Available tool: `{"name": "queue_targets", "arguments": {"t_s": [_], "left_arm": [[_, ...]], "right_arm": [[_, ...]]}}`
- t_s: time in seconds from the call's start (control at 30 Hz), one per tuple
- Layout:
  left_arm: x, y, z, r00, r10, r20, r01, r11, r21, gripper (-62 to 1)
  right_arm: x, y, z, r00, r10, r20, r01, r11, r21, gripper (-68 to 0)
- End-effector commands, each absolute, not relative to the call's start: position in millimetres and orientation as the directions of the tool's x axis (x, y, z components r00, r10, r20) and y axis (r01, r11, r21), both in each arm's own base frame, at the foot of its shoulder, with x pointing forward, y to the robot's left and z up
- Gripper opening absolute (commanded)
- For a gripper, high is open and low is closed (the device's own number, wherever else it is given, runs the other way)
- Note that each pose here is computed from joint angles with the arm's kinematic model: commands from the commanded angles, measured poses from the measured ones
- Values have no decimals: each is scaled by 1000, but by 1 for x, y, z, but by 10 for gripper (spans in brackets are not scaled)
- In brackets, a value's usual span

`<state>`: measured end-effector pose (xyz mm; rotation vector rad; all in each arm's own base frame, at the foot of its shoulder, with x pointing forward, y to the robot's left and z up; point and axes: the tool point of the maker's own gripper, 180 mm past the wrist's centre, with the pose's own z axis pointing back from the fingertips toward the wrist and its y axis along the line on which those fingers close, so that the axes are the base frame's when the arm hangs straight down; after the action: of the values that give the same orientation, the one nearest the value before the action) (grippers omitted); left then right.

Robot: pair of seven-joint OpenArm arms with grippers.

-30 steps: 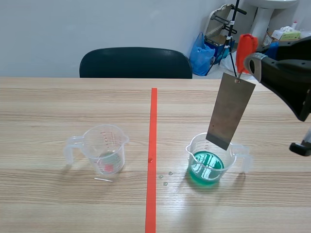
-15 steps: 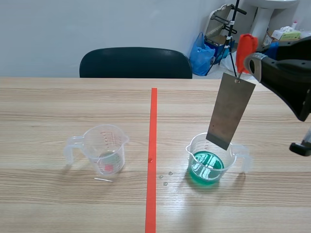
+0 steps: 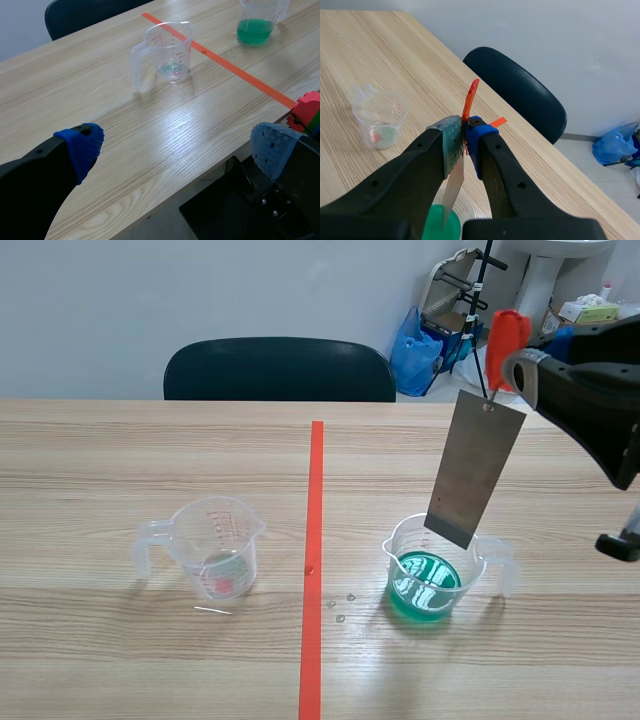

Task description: Do the redox reaction experiment

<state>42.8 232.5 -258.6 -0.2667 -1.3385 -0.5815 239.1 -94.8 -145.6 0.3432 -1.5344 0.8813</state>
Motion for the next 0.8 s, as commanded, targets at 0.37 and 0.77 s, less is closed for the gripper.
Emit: {"name": "queue_targets", "arguments": {"t_s": [0.37,0.77], "left_arm": [[77,237,-242,18,-196,980,542,826,155,-205],[162,184,-264,64,-126,990,729,683,40,-570]], "right_arm": [[239,-92,-133,-227,263,938,-670,656,-346,-656],[239,-92,-132,-228,262,938,-670,656,-346,-656]]}}
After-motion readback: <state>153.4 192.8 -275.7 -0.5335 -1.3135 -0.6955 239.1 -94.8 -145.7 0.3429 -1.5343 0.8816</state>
